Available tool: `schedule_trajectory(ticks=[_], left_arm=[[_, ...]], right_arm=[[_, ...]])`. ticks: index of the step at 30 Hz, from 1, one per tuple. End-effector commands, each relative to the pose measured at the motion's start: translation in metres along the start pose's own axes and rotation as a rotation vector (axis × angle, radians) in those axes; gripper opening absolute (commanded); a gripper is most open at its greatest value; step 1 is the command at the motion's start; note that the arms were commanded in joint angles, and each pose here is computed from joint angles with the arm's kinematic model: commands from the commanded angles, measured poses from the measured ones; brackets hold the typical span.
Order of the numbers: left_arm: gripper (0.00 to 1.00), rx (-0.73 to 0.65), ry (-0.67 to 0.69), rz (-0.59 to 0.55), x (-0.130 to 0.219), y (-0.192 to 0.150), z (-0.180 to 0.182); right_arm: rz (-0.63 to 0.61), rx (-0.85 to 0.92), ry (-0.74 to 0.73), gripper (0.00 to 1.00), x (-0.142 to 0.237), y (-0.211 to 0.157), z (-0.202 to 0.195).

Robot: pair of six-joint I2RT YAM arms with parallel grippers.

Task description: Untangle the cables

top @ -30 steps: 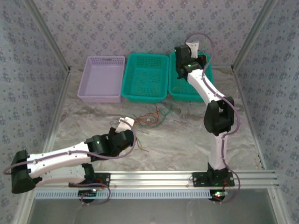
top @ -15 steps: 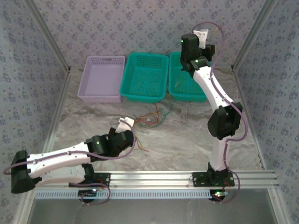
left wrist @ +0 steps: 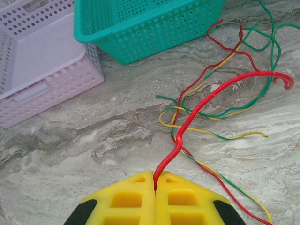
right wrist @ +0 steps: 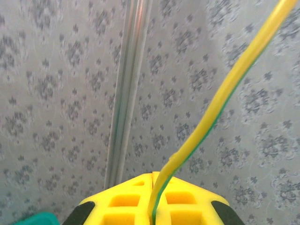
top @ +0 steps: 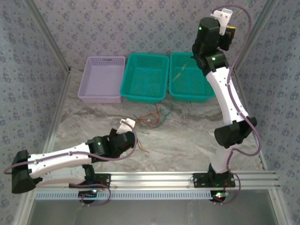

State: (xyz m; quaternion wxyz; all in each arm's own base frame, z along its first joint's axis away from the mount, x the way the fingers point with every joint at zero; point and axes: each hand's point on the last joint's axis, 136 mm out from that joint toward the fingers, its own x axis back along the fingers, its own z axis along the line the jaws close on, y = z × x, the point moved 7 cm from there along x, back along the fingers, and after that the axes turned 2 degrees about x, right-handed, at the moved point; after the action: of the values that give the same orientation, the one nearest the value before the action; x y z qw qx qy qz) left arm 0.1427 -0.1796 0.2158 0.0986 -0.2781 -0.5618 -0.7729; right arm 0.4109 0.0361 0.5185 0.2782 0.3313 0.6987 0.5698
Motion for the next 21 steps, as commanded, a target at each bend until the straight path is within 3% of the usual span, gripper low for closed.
schedule_trajectory(ticks=[1,5,13,21], left_arm=[[0.00,0.014,0.010,-0.023,0.006,0.011,0.001],[0.00,0.020,0.004,-0.022,0.006,0.010,0.000],[0.00,0.007,0.010,-0.025,0.005,0.010,-0.002],[0.00,-0.011,0.015,-0.018,0.000,0.008,-0.007]], right_arm=[[0.014,0.063,-0.003,0.00,-0.009,-0.018,0.016],[0.044,0.160,-0.028,0.00,-0.024,-0.055,0.044],[0.082,0.217,-0.026,0.00,-0.043,-0.083,0.067],[0.157,0.438,0.035,0.00,-0.052,-0.167,0.128]])
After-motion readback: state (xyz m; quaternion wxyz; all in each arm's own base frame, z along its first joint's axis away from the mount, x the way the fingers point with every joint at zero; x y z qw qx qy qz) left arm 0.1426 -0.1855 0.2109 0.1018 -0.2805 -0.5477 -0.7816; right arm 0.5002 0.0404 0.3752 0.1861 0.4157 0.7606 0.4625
